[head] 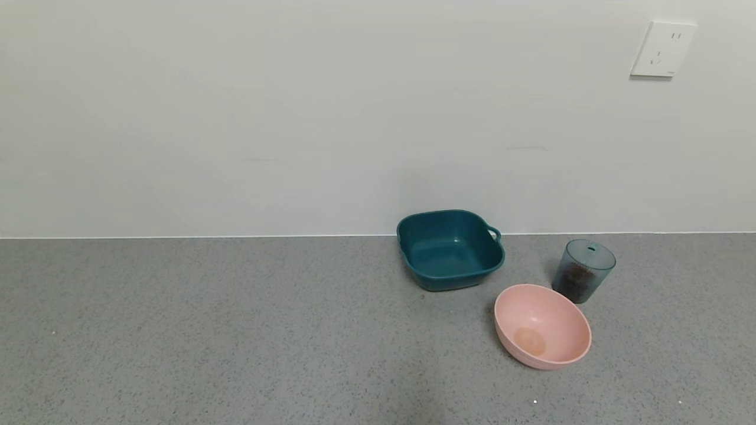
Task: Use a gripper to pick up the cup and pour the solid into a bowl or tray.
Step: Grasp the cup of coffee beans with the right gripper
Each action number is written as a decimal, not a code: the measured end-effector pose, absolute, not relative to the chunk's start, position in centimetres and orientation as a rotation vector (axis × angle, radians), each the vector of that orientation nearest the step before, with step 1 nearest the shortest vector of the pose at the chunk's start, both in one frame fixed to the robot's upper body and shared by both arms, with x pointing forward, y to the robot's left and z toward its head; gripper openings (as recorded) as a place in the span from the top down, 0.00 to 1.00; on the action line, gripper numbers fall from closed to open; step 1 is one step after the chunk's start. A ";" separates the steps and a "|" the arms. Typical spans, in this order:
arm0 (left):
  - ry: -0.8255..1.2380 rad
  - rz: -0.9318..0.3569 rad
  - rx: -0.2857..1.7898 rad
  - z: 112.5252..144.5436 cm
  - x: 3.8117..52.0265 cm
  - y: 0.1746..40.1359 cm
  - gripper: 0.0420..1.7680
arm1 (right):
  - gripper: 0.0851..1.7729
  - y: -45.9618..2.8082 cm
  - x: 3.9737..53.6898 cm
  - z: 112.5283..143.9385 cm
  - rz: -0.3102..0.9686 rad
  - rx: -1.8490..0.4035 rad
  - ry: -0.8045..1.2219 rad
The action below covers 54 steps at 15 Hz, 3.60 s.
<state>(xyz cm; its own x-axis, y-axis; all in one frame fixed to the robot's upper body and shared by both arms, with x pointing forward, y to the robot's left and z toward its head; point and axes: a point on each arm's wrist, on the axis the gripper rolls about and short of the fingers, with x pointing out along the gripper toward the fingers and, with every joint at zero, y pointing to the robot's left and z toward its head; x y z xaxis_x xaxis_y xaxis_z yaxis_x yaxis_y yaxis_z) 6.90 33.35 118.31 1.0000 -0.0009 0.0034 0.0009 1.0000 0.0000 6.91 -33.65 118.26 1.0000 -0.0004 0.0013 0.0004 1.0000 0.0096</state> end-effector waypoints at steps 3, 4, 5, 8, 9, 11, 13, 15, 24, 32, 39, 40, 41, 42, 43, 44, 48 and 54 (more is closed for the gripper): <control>-0.003 -0.001 0.000 118.3 6.9 33.4 0.01 | 0.04 -33.6 6.9 118.3 0.000 0.010 -0.002; -0.003 -0.001 0.000 118.3 6.9 33.4 0.01 | 0.04 -33.6 6.9 118.3 0.000 0.011 -0.003; -0.003 -0.001 0.000 118.3 6.9 33.4 0.01 | 0.04 -33.6 6.9 118.3 0.000 0.012 -0.003; -0.004 -0.001 0.000 118.3 6.9 33.4 0.01 | 0.04 -33.7 6.9 118.3 -0.001 0.012 -0.005; -0.003 -0.001 0.000 118.3 6.9 33.4 0.01 | 0.04 -33.7 6.9 118.2 -0.002 0.014 0.001; -0.003 -0.001 0.000 118.3 6.9 33.4 0.01 | 0.04 -33.7 6.9 118.3 -0.005 0.015 0.001; -0.003 -0.001 0.000 118.3 6.9 33.4 0.01 | 0.04 -33.7 6.9 118.3 -0.014 0.016 0.002; -0.004 -0.001 0.000 118.3 6.9 33.4 0.01 | 0.04 -33.7 6.8 118.9 -0.017 0.014 -0.011; -0.003 -0.001 0.000 118.3 6.9 33.4 0.01 | 0.04 -33.7 9.4 127.7 -0.005 -0.009 0.051; -0.003 -0.001 0.000 118.3 6.9 33.4 0.01 | 0.04 -33.4 20.5 132.2 0.015 -0.019 0.211; -0.003 -0.001 0.000 118.3 6.9 33.4 0.01 | 0.04 -33.4 29.9 127.0 0.002 -0.010 0.388; -0.003 -0.001 0.000 118.3 6.9 33.4 0.01 | 0.04 -33.5 30.8 126.1 -0.001 -0.005 0.395; -0.003 -0.001 0.000 118.3 6.9 33.4 0.01 | 0.04 -33.5 31.6 125.1 -0.007 -0.001 0.398; -0.003 -0.001 0.000 118.3 6.9 33.4 0.01 | 0.04 -33.6 32.3 124.3 -0.015 0.006 0.395; -0.003 -0.001 0.000 118.3 6.9 33.4 0.01 | 0.04 -33.6 33.0 123.5 -0.024 0.017 0.392; -0.003 -0.001 0.000 118.3 6.9 33.4 0.01 | 0.04 -33.6 33.6 122.7 -0.035 0.027 0.386; -0.003 -0.001 0.000 118.3 6.9 33.4 0.01 | 0.04 -33.8 35.2 120.0 -0.054 0.042 0.388; -0.003 -0.001 0.000 118.3 6.9 33.4 0.01 | 0.04 -34.0 36.5 117.7 -0.059 0.042 0.404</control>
<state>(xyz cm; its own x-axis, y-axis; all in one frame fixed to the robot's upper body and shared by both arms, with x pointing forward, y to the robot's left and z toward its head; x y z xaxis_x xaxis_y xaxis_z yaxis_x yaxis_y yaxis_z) 6.90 33.35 118.31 1.0000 -0.0009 0.0034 0.0009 1.0000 0.0000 36.49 -33.99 117.73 0.9177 -0.0495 -0.3942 0.0661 0.9974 0.0287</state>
